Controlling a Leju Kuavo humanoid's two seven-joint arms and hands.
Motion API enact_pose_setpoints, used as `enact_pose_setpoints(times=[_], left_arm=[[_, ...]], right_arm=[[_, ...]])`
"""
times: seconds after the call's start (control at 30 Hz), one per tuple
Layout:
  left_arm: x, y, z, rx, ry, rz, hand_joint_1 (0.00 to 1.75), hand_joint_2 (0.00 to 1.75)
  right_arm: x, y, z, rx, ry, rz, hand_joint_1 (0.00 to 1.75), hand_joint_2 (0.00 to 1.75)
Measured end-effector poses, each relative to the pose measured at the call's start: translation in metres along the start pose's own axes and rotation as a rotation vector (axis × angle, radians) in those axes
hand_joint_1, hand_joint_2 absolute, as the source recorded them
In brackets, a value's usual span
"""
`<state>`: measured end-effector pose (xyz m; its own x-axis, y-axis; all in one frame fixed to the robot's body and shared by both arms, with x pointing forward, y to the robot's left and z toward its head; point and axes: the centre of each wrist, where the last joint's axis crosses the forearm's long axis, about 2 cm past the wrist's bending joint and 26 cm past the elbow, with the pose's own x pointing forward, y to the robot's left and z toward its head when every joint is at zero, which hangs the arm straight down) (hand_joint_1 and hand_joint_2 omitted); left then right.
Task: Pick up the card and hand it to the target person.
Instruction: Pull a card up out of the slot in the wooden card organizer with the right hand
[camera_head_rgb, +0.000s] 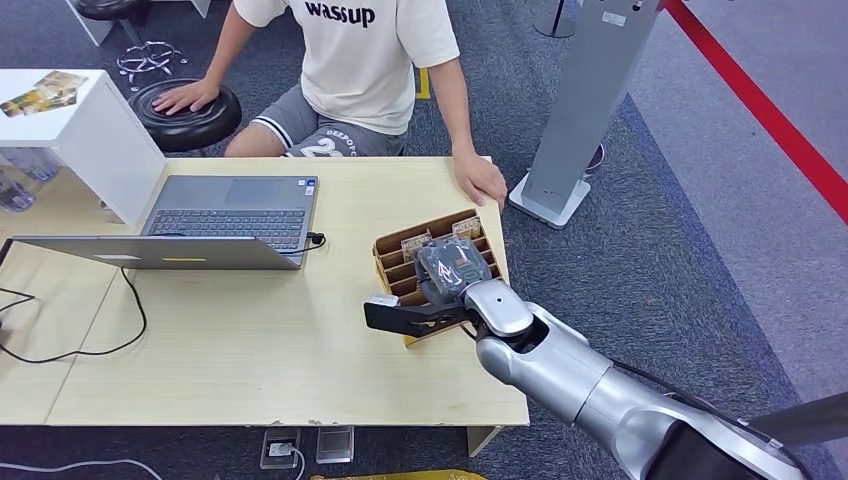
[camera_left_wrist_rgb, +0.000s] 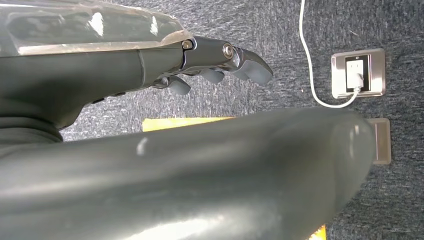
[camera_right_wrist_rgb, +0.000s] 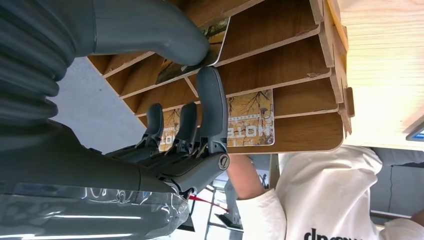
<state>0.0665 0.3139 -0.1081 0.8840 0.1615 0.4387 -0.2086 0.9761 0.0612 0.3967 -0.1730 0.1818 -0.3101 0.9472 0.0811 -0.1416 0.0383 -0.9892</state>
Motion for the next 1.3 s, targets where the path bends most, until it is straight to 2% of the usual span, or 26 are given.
enact_pose_setpoints(times=[0.13, 0.53, 0.73, 0.9, 1.3], left_arm=[[0.0005, -0.0002, -0.0001, -0.001, -0.001, -0.002, 0.00, 0.00], [0.0001, -0.0007, 0.0000, 0.001, 0.001, 0.002, 0.00, 0.00], [0.0002, -0.0007, 0.0000, 0.002, -0.001, 0.004, 0.00, 0.00], [-0.0007, -0.0006, 0.0002, 0.003, 0.002, 0.004, 0.00, 0.00], [0.0001, -0.0010, 0.0001, -0.014, -0.022, -0.010, 0.00, 0.00]], right_arm=[[-0.0002, 0.0006, 0.0000, 0.001, 0.002, -0.001, 0.84, 1.75], [0.0012, -0.0002, -0.0025, 0.000, -0.001, -0.004, 0.91, 1.75], [0.0006, -0.0005, -0.0030, 0.000, 0.000, -0.004, 1.04, 1.75], [-0.0003, 0.0024, -0.0023, 0.009, 0.002, -0.005, 1.30, 1.75], [-0.0052, 0.0084, -0.0007, 0.025, 0.017, -0.010, 1.36, 1.75]])
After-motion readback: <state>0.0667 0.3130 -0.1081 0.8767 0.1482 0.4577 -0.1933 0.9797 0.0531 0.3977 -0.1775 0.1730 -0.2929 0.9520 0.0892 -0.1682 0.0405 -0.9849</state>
